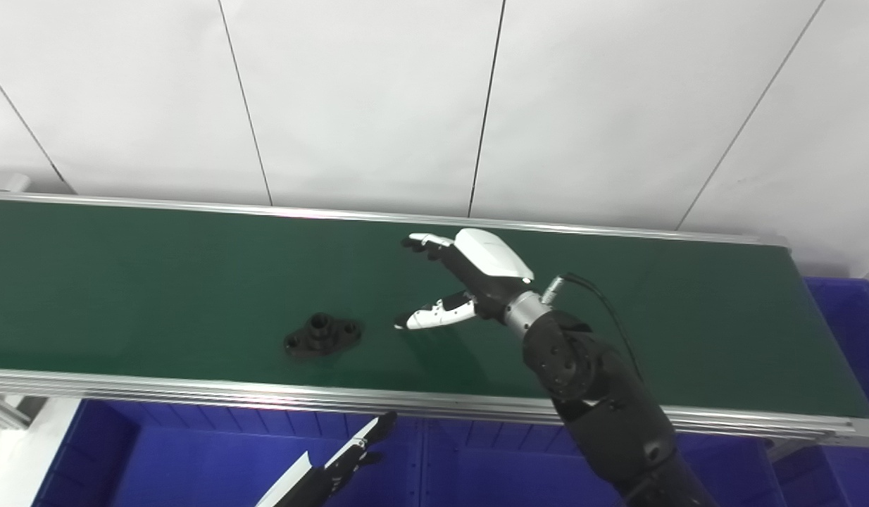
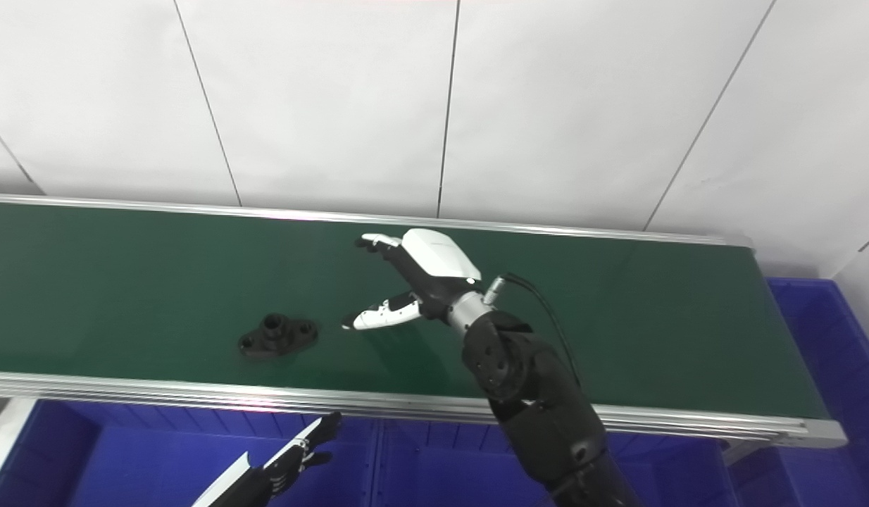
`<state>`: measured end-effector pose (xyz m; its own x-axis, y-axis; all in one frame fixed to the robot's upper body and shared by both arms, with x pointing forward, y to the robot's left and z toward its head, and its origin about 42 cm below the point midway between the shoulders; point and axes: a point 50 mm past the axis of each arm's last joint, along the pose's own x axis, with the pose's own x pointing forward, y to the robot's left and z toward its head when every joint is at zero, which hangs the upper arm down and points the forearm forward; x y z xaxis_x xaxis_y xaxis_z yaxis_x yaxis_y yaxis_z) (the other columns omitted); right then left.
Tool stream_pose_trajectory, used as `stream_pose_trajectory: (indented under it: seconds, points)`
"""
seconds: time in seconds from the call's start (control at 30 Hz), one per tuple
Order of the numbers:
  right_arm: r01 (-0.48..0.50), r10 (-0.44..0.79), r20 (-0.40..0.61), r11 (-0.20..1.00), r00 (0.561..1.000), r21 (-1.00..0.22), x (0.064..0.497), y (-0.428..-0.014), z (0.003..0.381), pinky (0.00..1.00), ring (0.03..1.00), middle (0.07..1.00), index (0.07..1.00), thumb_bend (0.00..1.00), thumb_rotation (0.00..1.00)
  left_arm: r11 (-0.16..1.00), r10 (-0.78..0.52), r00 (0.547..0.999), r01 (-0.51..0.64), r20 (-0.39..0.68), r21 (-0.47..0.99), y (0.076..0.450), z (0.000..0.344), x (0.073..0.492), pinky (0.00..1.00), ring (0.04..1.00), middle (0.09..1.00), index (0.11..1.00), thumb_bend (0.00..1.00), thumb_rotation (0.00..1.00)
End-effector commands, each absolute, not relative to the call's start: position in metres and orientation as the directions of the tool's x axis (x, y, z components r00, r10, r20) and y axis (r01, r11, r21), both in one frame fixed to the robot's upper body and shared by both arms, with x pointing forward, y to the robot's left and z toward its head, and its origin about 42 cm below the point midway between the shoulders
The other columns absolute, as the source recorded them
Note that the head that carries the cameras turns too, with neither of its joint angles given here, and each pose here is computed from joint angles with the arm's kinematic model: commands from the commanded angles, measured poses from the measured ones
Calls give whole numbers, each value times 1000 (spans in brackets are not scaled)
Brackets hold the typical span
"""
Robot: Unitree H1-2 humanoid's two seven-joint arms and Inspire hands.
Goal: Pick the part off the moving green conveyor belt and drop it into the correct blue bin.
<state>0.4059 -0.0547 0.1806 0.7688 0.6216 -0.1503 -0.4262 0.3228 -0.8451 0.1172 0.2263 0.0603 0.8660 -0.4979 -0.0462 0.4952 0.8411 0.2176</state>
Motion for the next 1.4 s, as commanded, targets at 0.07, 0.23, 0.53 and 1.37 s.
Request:
stream_pose_trajectory:
  seconds: [0.07, 0.23, 0.53, 1.37]
  points:
    - [-354, 681, -39, 330, 732, -875, 413, -33, 209, 748, 830, 853, 871, 778, 452, 837, -509, 861, 492, 11, 238, 222, 68, 120, 940, 1000, 1000, 1000, 785, 727]
    - [-358, 689, -61, 298, 722, -885, 416, -26, 205, 738, 822, 847, 862, 785, 445, 840, -506, 862, 487, 21, 241, 219, 68, 120, 936, 1000, 1000, 1000, 778, 732]
    - [-379, 708, -110, 234, 697, -896, 413, -21, 183, 749, 818, 841, 864, 775, 415, 845, -502, 865, 483, 27, 230, 212, 70, 119, 934, 1000, 1000, 1000, 767, 720]
    - [-332, 733, -110, 164, 671, -929, 409, -36, 121, 484, 626, 666, 645, 485, 1, 856, -487, 872, 465, 53, 224, 200, 77, 117, 931, 1000, 1000, 1000, 754, 730]
